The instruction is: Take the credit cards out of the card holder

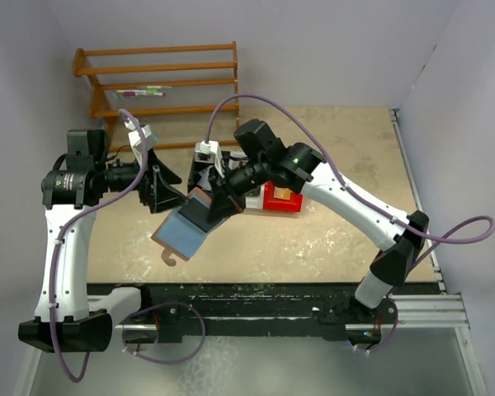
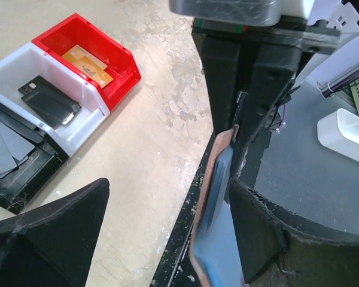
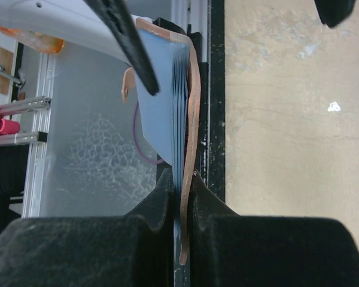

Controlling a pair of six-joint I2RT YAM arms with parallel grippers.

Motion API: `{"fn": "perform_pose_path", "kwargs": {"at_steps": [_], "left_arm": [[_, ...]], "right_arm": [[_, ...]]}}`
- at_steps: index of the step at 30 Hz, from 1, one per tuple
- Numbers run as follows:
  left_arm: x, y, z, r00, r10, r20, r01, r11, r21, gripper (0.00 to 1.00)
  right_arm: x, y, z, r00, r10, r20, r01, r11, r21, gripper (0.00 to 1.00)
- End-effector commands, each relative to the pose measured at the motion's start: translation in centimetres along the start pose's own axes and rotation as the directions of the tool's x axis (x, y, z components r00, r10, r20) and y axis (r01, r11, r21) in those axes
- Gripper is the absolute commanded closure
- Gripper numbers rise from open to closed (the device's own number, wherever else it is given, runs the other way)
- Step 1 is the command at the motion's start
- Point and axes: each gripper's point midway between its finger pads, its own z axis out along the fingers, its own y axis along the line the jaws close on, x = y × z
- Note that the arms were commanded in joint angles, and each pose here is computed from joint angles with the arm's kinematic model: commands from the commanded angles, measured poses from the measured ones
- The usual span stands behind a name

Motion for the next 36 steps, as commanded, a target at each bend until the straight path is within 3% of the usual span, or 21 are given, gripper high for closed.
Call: {"fn": "perform_pose_path", "kwargs": {"at_steps": [1, 4, 8, 10, 12, 13, 15, 18, 20, 24, 25, 28, 33, 36], "left_arm": [[0.2, -0.8, 0.0, 0.999, 0.037, 0.007, -0.038, 0.998, 0.051, 0.18], [0.4, -1.1, 0.2, 1.000, 0.021, 0.015, -0.022, 0.997, 0.077, 0.26], [0.6, -1.8, 0.4, 0.999, -0.026, 0.024, 0.022, 0.991, 0.129, 0.43], [0.8, -2.0, 0.5, 0.998, -0.056, 0.024, 0.052, 0.986, 0.156, 0.55], [0.7, -2.1, 0.5, 0.996, -0.082, 0.024, 0.077, 0.982, 0.173, 0.74], [0.6, -2.1, 0.6, 0.996, -0.090, 0.025, 0.084, 0.981, 0.177, 0.81], [0.2, -2.0, 0.5, 0.994, -0.103, 0.027, 0.097, 0.980, 0.172, 0.90], [-1.0, -2.1, 0.4, 0.993, -0.113, 0.045, 0.105, 0.982, 0.155, 0.96], [-2.3, -2.0, 0.3, 0.990, -0.120, 0.074, 0.110, 0.985, 0.131, 1.00], [-5.4, -2.5, -0.3, 0.979, -0.114, 0.169, 0.102, 0.991, 0.083, 1.00], [-6.1, -2.6, -0.4, 0.974, -0.120, 0.191, 0.107, 0.991, 0.079, 1.00], [-7.4, -2.9, -0.5, 0.956, -0.176, 0.234, 0.158, 0.983, 0.094, 1.00], [-8.4, -3.1, -0.5, 0.932, -0.243, 0.268, 0.214, 0.968, 0.132, 1.00], [-8.8, -3.4, -0.6, 0.926, -0.251, 0.282, 0.219, 0.966, 0.138, 1.00]], "right_arm": [[-1.9, 2.0, -0.6, 0.996, -0.076, 0.036, 0.078, 0.995, -0.069, 1.00], [-2.5, 2.3, -0.1, 0.996, -0.085, 0.039, 0.088, 0.992, -0.089, 1.00], [-3.1, 2.4, 0.5, 0.995, -0.088, 0.043, 0.092, 0.990, -0.110, 1.00], [-3.4, 2.3, 0.6, 0.995, -0.087, 0.047, 0.092, 0.989, -0.114, 1.00], [-3.8, 2.5, 0.5, 0.994, -0.087, 0.059, 0.094, 0.988, -0.119, 1.00], [-4.1, 2.9, 0.4, 0.993, -0.093, 0.075, 0.103, 0.986, -0.130, 0.98], [-5.1, 2.4, -0.4, 0.987, -0.097, 0.128, 0.108, 0.991, -0.084, 0.78], [-7.1, 1.1, -2.4, 0.958, -0.053, 0.283, 0.059, 0.998, -0.013, 0.50], [-8.4, 0.1, -4.5, 0.900, -0.010, 0.435, 0.010, 1.000, 0.001, 0.37], [-8.4, 0.5, -7.9, 0.685, 0.052, 0.726, -0.038, 0.999, -0.036, 0.22], [-9.5, 1.7, -9.5, 0.593, 0.050, 0.804, 0.001, 0.998, -0.063, 0.20], [-8.8, 2.2, -9.5, 0.529, 0.131, 0.839, -0.012, 0.989, -0.147, 0.18], [-9.5, 3.9, -9.5, 0.472, 0.149, 0.869, 0.035, 0.982, -0.187, 0.19], [-10.0, 4.3, -9.4, 0.462, 0.159, 0.873, 0.050, 0.977, -0.205, 0.30]]}}
